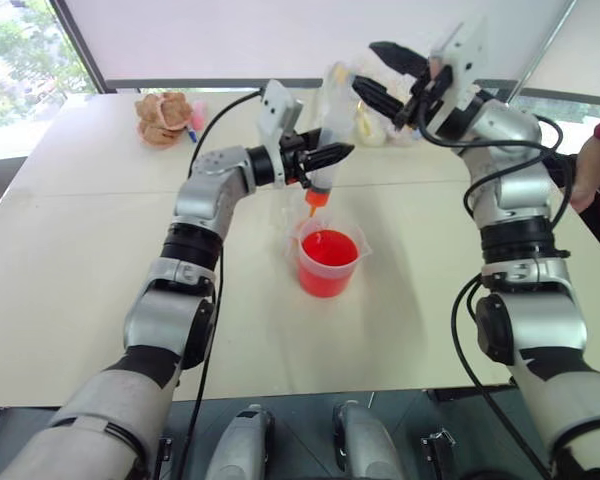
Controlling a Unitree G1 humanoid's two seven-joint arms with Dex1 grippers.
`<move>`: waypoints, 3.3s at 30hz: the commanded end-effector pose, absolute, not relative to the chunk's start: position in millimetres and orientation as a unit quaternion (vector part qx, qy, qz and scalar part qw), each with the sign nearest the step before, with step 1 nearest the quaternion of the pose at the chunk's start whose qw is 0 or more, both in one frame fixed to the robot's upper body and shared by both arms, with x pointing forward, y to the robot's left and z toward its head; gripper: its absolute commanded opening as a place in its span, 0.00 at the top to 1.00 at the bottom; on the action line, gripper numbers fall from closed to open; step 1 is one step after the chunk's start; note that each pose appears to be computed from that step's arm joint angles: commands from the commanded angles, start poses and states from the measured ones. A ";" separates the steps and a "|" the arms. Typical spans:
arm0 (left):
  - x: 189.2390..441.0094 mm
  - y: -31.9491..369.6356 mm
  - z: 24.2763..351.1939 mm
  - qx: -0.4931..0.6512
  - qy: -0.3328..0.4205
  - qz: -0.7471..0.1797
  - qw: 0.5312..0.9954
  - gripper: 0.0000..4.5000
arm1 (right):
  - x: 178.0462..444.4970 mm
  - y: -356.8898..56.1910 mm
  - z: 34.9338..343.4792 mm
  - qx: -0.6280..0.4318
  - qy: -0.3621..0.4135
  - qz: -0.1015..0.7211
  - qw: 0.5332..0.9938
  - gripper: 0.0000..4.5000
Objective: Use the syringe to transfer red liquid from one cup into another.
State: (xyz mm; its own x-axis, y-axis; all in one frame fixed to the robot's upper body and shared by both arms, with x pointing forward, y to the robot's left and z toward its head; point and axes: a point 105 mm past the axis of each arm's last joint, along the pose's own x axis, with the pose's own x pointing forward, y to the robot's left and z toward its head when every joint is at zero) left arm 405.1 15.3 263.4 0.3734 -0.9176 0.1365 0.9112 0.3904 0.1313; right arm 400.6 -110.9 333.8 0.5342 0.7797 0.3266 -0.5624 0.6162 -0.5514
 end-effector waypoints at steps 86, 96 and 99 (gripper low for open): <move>423.6 141.5 279.8 -0.066 0.232 -0.253 0.937 0.69 | 258.4 -110.6 301.8 -0.111 -0.077 0.591 0.795 0.38; 389.0 159.7 182.0 -0.094 0.376 -0.171 0.906 0.69 | 243.6 -85.1 240.6 -0.105 0.007 0.637 0.764 0.38; 384.4 156.3 173.4 -0.097 0.372 -0.171 0.907 0.69 | 246.4 -83.6 237.2 -0.098 0.006 0.634 0.767 0.38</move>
State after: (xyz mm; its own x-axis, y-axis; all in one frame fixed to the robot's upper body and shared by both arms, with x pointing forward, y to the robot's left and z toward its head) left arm 382.6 155.8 153.6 0.6100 -0.3821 -0.6942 0.2212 0.9233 -0.3139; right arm 248.3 -85.3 228.0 0.1908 0.9681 -0.1627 -0.9800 0.1783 -0.0886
